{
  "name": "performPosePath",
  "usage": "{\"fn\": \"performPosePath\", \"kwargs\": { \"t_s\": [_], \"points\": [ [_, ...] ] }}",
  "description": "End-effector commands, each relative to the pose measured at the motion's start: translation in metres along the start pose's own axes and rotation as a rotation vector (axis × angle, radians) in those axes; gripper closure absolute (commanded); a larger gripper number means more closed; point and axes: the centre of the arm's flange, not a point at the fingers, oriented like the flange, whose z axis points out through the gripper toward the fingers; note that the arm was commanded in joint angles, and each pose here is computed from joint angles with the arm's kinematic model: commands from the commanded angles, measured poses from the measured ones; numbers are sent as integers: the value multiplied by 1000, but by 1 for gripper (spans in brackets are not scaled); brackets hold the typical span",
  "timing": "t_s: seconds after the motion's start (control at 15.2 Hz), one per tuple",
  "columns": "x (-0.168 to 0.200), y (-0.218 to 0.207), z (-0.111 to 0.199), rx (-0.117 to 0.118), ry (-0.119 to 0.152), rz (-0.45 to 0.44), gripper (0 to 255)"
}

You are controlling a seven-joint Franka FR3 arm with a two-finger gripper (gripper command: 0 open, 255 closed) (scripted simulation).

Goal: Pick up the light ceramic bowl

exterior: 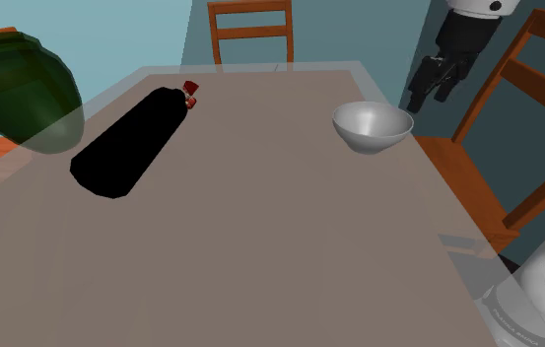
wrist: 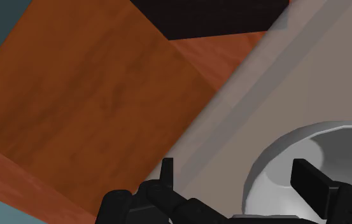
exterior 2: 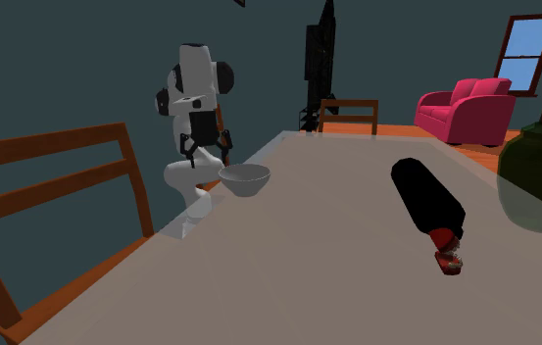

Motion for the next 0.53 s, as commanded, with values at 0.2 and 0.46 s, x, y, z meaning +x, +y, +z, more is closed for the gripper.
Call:
{"fn": "performPosePath", "kwargs": {
  "t_s": [0.2,0.46],
  "points": [
    [43,-2,-19,91,-82,31,0],
    [61,-1,-16,131,-119,44,0]
  ]
}}
